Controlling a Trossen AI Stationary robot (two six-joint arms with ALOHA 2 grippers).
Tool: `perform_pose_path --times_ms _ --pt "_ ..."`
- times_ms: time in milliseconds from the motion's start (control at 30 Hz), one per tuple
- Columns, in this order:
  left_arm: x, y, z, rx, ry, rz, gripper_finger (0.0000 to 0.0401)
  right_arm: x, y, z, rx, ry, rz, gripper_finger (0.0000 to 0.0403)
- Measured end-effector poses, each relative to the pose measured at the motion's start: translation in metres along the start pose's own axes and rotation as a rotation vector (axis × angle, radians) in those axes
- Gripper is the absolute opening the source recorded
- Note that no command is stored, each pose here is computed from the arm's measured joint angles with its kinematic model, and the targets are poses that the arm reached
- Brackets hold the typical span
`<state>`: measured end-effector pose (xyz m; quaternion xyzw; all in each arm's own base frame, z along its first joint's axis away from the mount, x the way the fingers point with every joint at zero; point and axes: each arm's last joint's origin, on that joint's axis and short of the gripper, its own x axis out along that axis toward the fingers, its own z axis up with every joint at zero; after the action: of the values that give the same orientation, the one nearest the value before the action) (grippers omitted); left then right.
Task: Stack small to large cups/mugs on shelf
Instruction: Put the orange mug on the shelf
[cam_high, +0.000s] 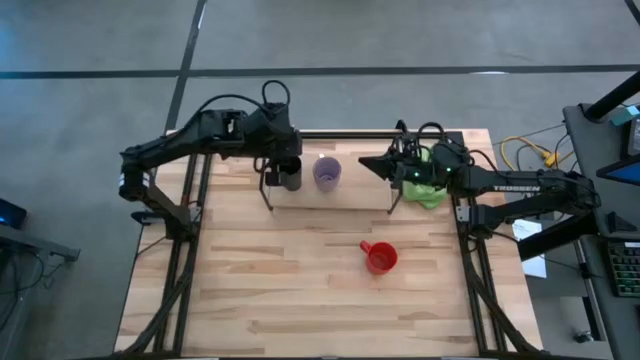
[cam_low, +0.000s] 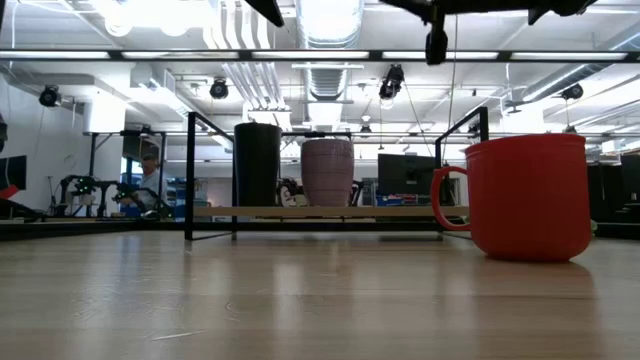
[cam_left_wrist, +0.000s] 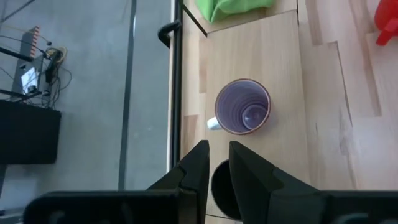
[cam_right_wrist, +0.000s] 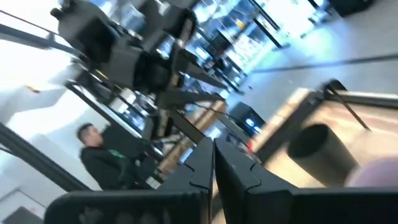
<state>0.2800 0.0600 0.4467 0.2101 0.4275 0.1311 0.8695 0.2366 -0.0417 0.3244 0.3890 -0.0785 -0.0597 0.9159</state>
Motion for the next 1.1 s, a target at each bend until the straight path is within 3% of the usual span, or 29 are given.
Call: perform_pose_path --times_ms 600,933,1100 --pt "-0.016 0.004 -0.005 -0.012 -0.022 0.039 0.0048 0.000 0.002 0.002 0.005 -0.016 0.025 0.0009" --pt "-0.014 0.003 -0.005 -0.009 -0.017 0.037 0.0048 0.000 0.002 0.002 0.257 -0.003 0.039 0.0009" --pt "-0.012 0.002 -0.006 -0.006 -0.009 0.033 0.0048 0.000 0.002 0.002 0.254 0.001 0.034 0.0009"
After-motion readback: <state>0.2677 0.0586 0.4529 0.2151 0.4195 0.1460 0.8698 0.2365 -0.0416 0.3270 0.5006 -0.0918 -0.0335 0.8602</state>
